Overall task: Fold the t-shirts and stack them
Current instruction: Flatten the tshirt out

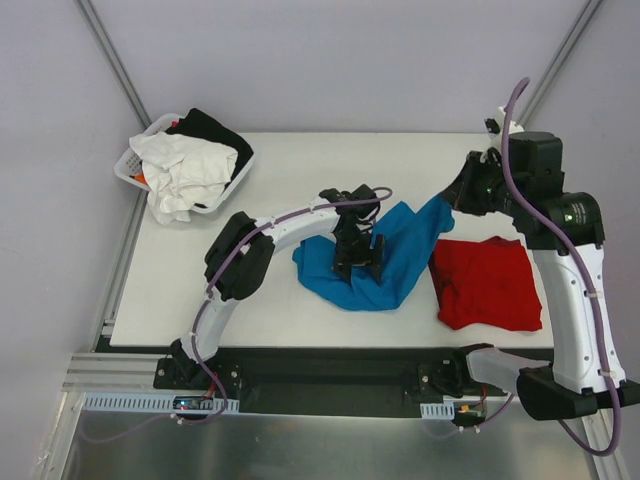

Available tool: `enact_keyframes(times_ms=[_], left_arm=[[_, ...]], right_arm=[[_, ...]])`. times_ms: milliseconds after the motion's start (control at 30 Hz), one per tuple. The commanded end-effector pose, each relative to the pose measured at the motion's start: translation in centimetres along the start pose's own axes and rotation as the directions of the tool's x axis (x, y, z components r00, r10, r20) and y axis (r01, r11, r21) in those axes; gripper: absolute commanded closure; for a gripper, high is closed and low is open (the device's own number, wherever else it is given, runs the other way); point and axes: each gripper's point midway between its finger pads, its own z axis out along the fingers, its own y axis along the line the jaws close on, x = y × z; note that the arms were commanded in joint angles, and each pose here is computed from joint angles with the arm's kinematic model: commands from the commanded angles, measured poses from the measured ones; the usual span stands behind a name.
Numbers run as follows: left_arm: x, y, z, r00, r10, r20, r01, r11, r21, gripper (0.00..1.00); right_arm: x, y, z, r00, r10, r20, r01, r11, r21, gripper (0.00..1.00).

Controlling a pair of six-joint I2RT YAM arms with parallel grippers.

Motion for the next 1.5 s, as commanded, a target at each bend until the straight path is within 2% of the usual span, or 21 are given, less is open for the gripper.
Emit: enact_keyframes(times_ms=[0,33,67,100,233,333,400,500,567,667,900,1067,1200,1233,1300,1467], left_arm=[[-0.1,0.3,-0.2,0.998,-0.056,-0.018,0.056,0.998,-0.015,0.49],[-0.5,0.4,-0.4,0.998,-0.061,0.004,0.061,0.998,-0.026,0.66],[-0.5,0.3,-0.9,0.998,-0.062,0.018,0.062,0.998,-0.026,0.89],[-0.6,0.3,-1.3,0.997,-0.068,0.029,0.068,0.997,-0.028,1.00],[-1.2,1.0,-4.1,0.988,-0.085,0.126,0.091,0.995,-0.044,1.00],[-0.9,3.7,-6.0,0.971,-0.149,0.187,0.167,0.982,-0.083,1.00],[-1.4,5.9,-7.5,0.946,-0.204,0.253,0.237,0.966,-0.105,1.00],[-1.6,9.4,-11.4,0.882,-0.290,0.371,0.352,0.930,-0.110,1.00],[-1.1,11.4,-14.7,0.833,-0.302,0.463,0.405,0.904,-0.139,1.00],[-0.5,11.5,-18.6,0.796,-0.257,0.548,0.401,0.902,-0.158,1.00],[1.5,10.9,-24.5,0.722,-0.230,0.652,0.421,0.894,-0.150,1.00],[1.1,8.9,-30.3,0.644,-0.157,0.749,0.379,0.916,-0.134,1.00],[2.5,7.4,-34.1,0.609,-0.122,0.784,0.330,0.937,-0.110,1.00],[3.4,6.9,-35.5,0.587,-0.125,0.800,0.316,0.945,-0.085,1.00],[4.9,6.8,-36.3,0.577,-0.134,0.806,0.308,0.949,-0.063,1.00],[9.1,7.3,-38.7,0.522,-0.125,0.844,0.263,0.965,-0.019,1.00]], right_arm=[[5.1,-1.5,2.6,0.976,0.066,-0.208,-0.058,0.997,0.046,0.99],[6.9,-2.2,3.5,0.962,0.077,-0.261,-0.062,0.996,0.067,0.99],[7.5,-2.4,4.1,0.956,0.075,-0.284,-0.058,0.996,0.065,0.99],[8.3,-2.8,4.6,0.946,0.076,-0.314,-0.054,0.995,0.080,0.99],[11.1,-4.0,6.7,0.909,0.076,-0.409,-0.037,0.994,0.105,0.99],[12.5,-4.7,7.8,0.879,0.093,-0.467,-0.039,0.991,0.125,0.99],[13.1,-4.8,8.2,0.866,0.102,-0.489,-0.043,0.991,0.131,0.99],[13.8,-5.0,8.5,0.859,0.104,-0.501,-0.043,0.990,0.132,0.99],[14.0,-5.3,8.8,0.859,0.100,-0.503,-0.037,0.990,0.135,0.99],[13.8,-5.7,9.0,0.865,0.084,-0.494,-0.013,0.989,0.146,0.99],[9.0,-5.6,8.3,0.936,0.045,-0.348,0.016,0.985,0.172,0.99],[5.1,-5.0,7.0,0.971,0.020,-0.238,0.024,0.983,0.181,0.99],[2.2,-4.2,3.8,0.994,0.036,-0.102,-0.017,0.983,0.184,0.99],[2.0,-4.1,3.1,0.995,0.041,-0.086,-0.025,0.983,0.181,0.99],[1.3,-4.0,0.8,0.999,0.047,-0.018,-0.043,0.980,0.192,0.99],[1.8,-5.2,-3.3,0.997,0.033,0.063,-0.049,0.965,0.258,0.99]])
